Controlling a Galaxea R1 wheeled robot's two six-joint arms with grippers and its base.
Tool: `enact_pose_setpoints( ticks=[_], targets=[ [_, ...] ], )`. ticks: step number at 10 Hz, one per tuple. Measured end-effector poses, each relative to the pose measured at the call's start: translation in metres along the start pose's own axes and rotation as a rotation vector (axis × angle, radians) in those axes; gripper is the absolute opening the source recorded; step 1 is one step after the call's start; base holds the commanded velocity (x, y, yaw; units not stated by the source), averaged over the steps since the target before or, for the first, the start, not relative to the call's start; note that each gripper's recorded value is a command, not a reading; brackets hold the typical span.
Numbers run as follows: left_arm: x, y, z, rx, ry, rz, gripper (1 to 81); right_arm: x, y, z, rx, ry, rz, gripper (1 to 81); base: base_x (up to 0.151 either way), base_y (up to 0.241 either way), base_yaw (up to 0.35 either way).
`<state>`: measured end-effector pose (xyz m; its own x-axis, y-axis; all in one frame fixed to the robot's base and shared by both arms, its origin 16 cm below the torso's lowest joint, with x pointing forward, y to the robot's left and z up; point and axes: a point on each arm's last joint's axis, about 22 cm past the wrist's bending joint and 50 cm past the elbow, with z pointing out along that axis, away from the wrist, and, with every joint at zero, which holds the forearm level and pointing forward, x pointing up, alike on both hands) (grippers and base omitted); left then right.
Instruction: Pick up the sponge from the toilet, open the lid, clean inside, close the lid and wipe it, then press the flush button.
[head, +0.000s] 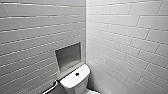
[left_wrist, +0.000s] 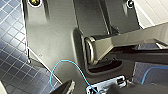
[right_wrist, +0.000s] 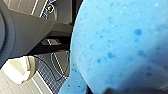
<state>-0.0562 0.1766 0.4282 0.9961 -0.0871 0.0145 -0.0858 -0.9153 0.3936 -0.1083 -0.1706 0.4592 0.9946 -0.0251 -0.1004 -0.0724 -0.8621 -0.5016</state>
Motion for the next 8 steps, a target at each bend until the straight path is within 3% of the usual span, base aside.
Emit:
enact_pose_setpoints(
  ticks=[2,8],
  targets=[
    [-0.0004,0.0001,0.0,0.0,-0.001,0.0,81.1,0.0001,0.0006,-0.0002,-0.001,0.0,0.0,1.0,0.098,0.0,0.0],
    [-0.0028,0.0023,0.0002,-0.005,-0.004,-0.001,81.1,-0.0004,0.0058,-0.0039,-0.004,0.01,0.003,1.0,0.0,0.0,0.0]
  ],
)
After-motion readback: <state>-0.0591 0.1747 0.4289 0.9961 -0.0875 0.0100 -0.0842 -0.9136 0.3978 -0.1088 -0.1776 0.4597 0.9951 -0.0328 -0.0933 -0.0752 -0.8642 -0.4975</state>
